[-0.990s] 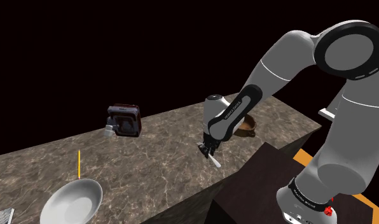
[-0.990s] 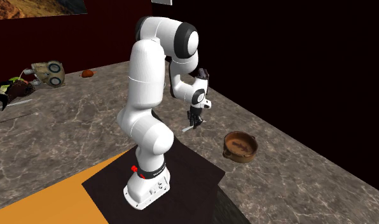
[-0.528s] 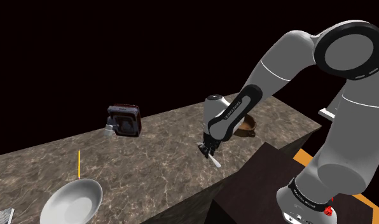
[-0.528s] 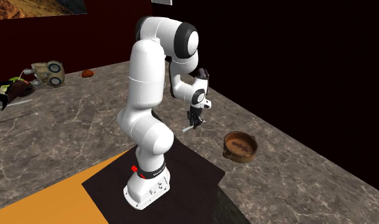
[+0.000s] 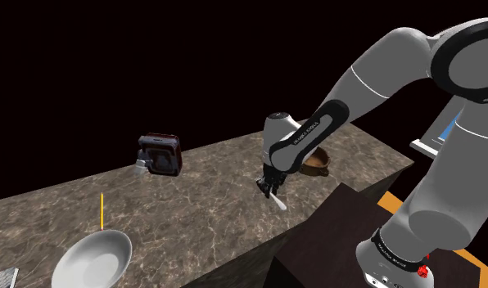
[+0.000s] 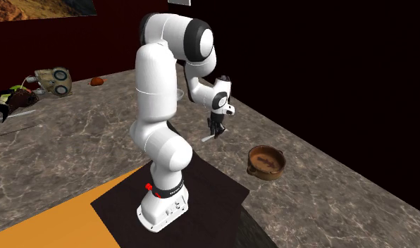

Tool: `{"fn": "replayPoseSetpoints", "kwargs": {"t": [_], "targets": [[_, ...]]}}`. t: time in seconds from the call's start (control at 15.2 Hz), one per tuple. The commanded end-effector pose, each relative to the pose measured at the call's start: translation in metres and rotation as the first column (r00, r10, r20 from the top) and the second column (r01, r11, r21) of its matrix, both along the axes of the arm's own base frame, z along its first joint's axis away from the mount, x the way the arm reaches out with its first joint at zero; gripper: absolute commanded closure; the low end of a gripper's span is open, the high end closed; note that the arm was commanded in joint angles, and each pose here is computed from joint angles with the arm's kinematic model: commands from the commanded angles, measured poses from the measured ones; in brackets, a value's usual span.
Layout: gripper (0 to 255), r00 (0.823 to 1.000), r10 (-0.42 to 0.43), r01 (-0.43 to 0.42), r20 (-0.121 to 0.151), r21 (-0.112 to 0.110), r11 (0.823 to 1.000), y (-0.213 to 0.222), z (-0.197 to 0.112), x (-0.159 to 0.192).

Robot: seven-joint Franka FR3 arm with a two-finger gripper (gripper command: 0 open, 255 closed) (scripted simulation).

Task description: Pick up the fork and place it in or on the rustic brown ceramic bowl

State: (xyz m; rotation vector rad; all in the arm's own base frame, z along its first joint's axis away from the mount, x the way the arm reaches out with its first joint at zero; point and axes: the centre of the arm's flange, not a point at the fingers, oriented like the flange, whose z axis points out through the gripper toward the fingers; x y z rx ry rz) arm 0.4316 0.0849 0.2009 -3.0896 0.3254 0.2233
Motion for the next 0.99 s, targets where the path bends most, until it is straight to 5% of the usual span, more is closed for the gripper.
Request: {"fn": "replayPoseSetpoints", "kwargs": {"t": [0.0,0.92], "targets": [[255,1.000,0.000,0.000,0.000,0.000,1.000,0.000,0.011,0.001],[255,1.000,0.000,0.000,0.000,0.000,1.000,0.000,0.085,0.001]]}}
